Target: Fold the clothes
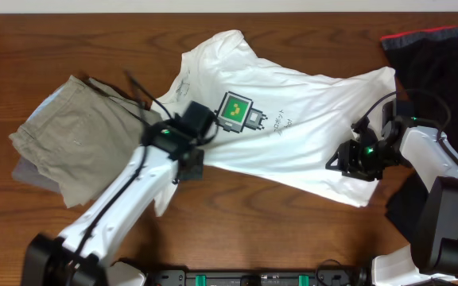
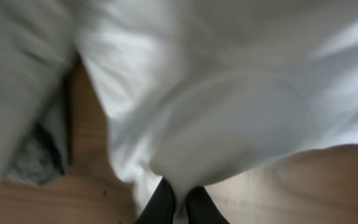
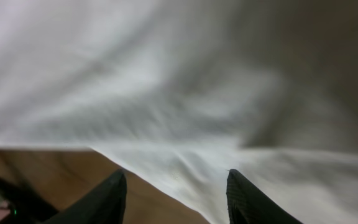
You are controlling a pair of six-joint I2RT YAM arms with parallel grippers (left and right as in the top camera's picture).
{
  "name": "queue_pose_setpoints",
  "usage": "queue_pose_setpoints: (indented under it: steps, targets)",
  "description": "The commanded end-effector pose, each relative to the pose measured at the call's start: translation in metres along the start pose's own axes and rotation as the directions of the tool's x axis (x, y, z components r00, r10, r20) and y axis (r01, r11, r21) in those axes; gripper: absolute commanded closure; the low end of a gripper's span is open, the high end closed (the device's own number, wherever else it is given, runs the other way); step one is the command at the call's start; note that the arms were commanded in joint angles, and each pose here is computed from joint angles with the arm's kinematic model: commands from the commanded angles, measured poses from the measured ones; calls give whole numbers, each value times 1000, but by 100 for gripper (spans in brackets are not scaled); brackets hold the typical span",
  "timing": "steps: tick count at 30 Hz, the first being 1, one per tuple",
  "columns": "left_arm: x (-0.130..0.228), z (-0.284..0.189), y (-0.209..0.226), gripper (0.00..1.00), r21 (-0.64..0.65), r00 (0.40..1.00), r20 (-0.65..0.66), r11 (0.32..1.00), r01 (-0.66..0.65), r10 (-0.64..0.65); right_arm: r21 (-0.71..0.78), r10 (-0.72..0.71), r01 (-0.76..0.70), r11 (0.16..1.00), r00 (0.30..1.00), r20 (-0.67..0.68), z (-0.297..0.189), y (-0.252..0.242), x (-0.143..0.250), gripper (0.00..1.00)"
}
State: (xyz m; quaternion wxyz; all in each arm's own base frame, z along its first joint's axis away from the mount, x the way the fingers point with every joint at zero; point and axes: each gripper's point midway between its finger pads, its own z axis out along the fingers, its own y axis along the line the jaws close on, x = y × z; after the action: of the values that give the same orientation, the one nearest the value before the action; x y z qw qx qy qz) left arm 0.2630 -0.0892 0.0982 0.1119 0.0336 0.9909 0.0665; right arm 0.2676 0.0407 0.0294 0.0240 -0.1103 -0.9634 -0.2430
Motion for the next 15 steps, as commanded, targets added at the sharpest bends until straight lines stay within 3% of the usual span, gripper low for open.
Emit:
queue_pose_setpoints:
  steps: [1,8,13,15]
  targets:
    - [-18,-7,14,94,-22,995,79,997,67,-65,-34,-31,30,999,999,-24,2,7,6,52]
    - [-36,-7,12,94,3,986,141,996,94,-94,-9,-30,29,1000,994,-108,20,5,34,54]
    - [-38,-7,14,94,-10,984,148,995,97,-94,246,174,-137,960,976,-134,30,-35,59,53]
    - [-37,-7,15,94,-14,985,148,995,97,-94,273,212,-170,947,969,-130,31,-40,64,52]
